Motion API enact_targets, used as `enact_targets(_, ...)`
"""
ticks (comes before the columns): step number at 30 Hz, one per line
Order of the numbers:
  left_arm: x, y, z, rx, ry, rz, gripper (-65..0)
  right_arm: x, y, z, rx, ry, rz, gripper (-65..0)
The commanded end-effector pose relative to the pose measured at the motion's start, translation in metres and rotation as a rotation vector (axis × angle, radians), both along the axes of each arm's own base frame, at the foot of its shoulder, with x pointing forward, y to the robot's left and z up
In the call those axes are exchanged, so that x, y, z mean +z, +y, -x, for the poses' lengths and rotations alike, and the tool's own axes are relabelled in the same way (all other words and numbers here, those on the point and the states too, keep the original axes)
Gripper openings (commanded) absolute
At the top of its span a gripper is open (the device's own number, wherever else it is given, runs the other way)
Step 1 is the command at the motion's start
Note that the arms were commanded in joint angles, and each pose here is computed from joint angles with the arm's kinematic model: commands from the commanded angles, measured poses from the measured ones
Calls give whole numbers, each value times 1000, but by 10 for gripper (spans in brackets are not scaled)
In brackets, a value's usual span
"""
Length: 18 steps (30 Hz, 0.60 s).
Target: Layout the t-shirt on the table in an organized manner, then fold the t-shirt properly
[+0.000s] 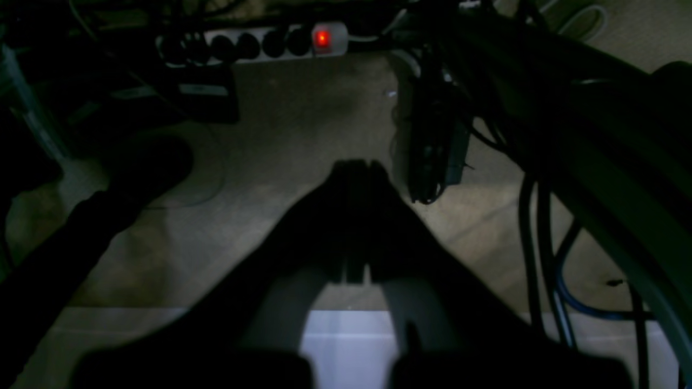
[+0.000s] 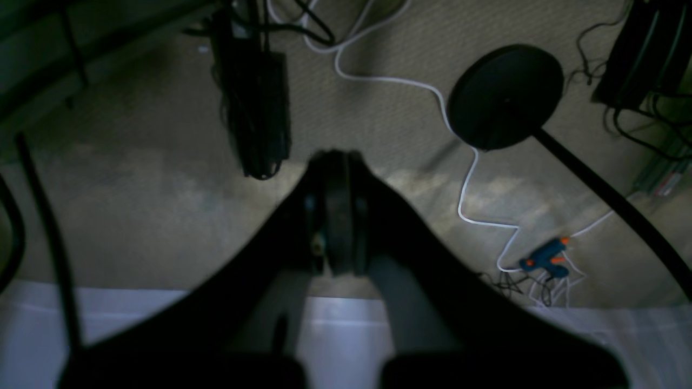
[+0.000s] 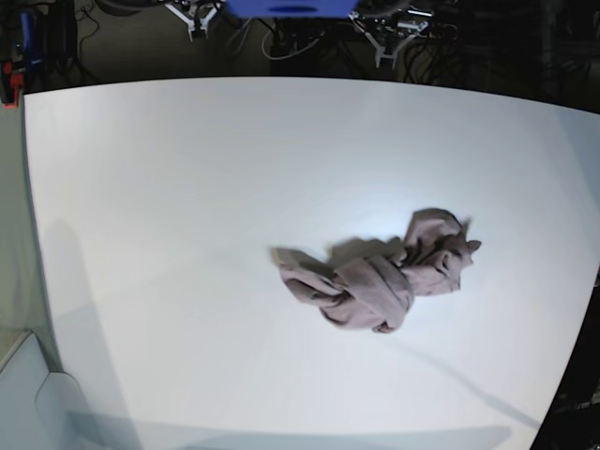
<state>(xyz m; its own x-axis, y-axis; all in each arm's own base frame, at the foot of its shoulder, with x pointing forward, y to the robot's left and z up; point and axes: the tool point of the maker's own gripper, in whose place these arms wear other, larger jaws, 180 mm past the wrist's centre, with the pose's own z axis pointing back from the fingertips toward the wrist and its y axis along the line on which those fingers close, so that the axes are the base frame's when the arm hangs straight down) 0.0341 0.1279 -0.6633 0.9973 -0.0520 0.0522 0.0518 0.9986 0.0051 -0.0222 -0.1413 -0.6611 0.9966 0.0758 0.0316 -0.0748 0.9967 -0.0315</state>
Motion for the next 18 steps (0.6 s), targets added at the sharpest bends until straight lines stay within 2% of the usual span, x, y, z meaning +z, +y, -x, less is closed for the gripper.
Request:
enact_targets(1,0,2,-1,2,-4,-8,-648,0,-2,4,2,6,-4,-650)
enact_targets(14,0,2,-2,2,-6,-8,-649,0,-1,1,1,-3,-5,-650)
enact_targets(16,1,3,-10,1,-30,-8,-649,1,-2,1,0,-7,-4,-650)
enact_targets(18,3,4,-2,0,-44,-6,-649,2,-10,8,-8,-5,8,-650)
